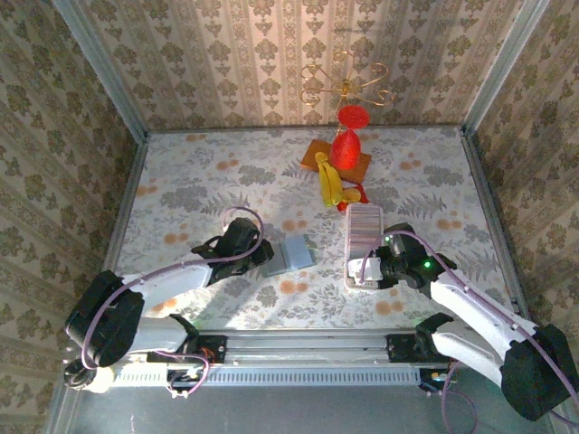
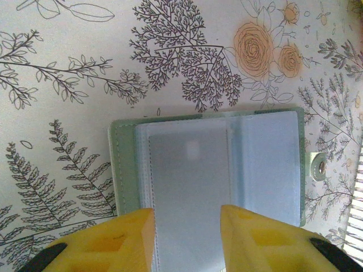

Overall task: Put the credit cards into the card holder
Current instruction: Pick up the credit card from the storage box.

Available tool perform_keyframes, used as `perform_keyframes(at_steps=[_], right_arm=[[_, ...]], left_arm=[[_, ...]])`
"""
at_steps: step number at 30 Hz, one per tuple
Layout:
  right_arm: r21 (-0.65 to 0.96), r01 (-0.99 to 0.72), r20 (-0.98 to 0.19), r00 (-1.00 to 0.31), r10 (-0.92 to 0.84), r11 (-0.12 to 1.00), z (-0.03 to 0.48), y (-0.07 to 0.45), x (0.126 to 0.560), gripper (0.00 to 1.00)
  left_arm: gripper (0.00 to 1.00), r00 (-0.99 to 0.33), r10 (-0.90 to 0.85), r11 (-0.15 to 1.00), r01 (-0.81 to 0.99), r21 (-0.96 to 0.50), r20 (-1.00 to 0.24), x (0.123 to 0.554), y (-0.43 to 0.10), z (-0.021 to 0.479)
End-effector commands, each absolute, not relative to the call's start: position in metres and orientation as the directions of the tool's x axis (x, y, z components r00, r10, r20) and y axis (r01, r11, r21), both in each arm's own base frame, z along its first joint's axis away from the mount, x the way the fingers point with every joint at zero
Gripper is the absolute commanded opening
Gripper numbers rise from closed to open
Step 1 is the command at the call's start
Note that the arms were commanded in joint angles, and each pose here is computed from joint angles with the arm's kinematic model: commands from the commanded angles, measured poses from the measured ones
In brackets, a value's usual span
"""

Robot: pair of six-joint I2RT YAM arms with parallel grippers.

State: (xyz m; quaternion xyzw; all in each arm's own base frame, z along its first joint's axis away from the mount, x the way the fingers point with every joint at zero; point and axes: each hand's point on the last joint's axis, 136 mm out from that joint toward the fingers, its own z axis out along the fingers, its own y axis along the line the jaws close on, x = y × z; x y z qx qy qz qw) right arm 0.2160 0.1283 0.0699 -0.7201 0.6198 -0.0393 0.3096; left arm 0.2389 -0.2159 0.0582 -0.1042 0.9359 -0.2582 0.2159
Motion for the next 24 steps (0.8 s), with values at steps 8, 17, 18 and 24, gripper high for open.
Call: perform_keyframes(at_steps=[8, 17, 18, 24], right_arm=[[-0.552, -0.834, -0.299, 0.186, -0.936, 0.011, 0.091, 0.120, 0.229, 0.15], [-0.484, -0.871, -0.388, 0.124, -0.913, 0.087, 0.110, 0.127, 0.218, 0.15], [-0.454, -0.886, -0.402, 0.109, -0.909, 0.095, 0.111, 0.128, 0.212, 0.15], [-0.320, -0.937, -0.534, 0.056, -0.843, 0.140, 0.132, 0.144, 0.180, 0.05]], left_arm=[[0.35, -0.889, -0.307, 0.847, -0.093, -0.524, -0.339, 0.239, -0.219, 0.058], [0.35, -0.895, -0.309, 0.869, -0.128, -0.478, -0.322, 0.235, -0.210, 0.051], [0.35, -0.894, -0.311, 0.873, -0.136, -0.469, -0.321, 0.235, -0.208, 0.050], [0.38, -0.886, -0.327, 0.868, -0.145, -0.475, -0.328, 0.235, -0.206, 0.053]])
